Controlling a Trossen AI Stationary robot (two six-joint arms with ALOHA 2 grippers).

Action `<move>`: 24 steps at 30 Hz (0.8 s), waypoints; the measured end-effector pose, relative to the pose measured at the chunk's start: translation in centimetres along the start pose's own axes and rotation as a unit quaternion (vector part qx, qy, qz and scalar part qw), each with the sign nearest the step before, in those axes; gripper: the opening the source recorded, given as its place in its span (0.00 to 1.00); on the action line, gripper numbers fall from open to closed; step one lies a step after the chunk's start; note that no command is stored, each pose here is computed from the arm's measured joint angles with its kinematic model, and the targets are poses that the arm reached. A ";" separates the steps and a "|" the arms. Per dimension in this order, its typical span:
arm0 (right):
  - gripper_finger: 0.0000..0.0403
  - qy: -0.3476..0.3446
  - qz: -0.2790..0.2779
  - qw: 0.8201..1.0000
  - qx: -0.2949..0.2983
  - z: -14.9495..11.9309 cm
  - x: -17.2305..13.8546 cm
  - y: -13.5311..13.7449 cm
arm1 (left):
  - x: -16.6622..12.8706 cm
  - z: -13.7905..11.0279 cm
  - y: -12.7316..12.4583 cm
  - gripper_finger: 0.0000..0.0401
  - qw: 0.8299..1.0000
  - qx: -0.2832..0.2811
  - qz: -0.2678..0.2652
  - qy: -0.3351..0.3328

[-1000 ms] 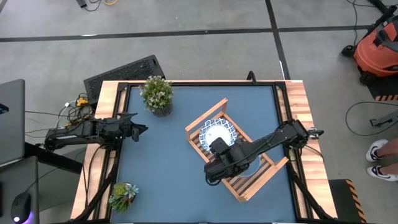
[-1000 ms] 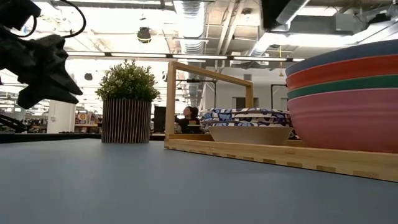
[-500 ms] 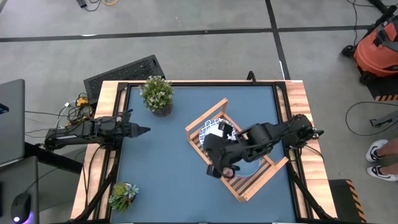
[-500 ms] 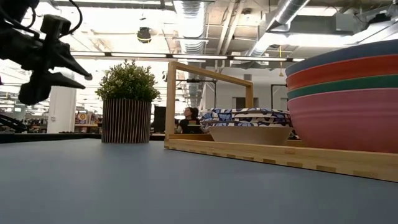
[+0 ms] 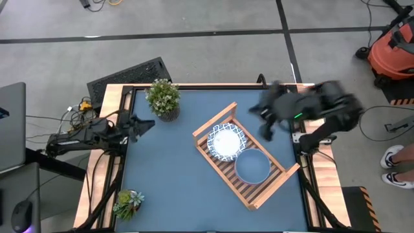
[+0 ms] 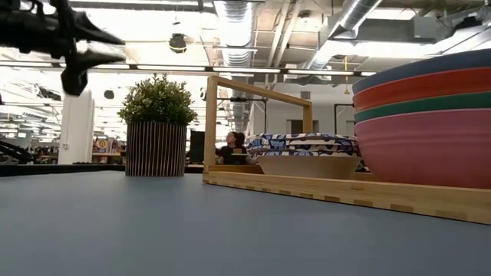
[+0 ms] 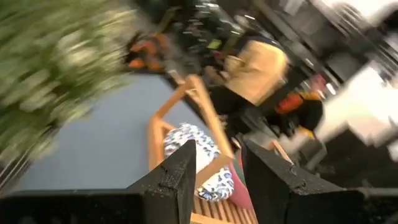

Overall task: Place and stack bowls onto a shelf
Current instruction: Return to Home Position

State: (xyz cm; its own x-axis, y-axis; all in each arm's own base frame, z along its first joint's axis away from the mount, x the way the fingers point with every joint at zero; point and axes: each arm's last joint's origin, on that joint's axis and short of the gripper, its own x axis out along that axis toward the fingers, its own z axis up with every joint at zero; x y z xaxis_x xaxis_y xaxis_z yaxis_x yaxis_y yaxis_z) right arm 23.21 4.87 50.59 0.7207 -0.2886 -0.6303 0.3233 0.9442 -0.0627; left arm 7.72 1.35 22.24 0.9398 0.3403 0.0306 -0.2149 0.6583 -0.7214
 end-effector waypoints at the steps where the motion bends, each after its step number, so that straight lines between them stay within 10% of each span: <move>1: 0.12 -0.015 -0.005 1.000 0.000 -0.4 -1.2 -1.1 | 0.0 0.1 -0.2 0.28 0.999 0.027 -0.017 0.001; 9: 0.12 -0.153 0.024 0.984 0.091 -8.0 -5.3 -7.0 | -0.1 0.8 -0.9 0.28 0.996 0.063 -0.054 -0.036; 18: 0.12 -0.358 0.112 0.911 0.172 -20.6 -0.2 -8.4 | -0.2 0.7 -1.4 0.28 0.983 0.142 -0.116 -0.007; 24: 0.12 -0.431 0.106 0.870 0.214 -26.4 3.5 -8.6 | -0.6 0.8 -2.5 0.28 0.949 0.182 -0.257 0.028</move>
State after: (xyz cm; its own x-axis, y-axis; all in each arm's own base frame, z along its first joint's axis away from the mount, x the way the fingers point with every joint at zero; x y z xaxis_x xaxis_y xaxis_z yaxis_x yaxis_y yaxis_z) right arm 6.78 -0.13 28.53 0.9245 -0.3006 0.2345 0.1925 0.8989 0.3936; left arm 7.51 0.00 24.57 0.9559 -0.1183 0.2689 0.2079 0.9190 -0.3349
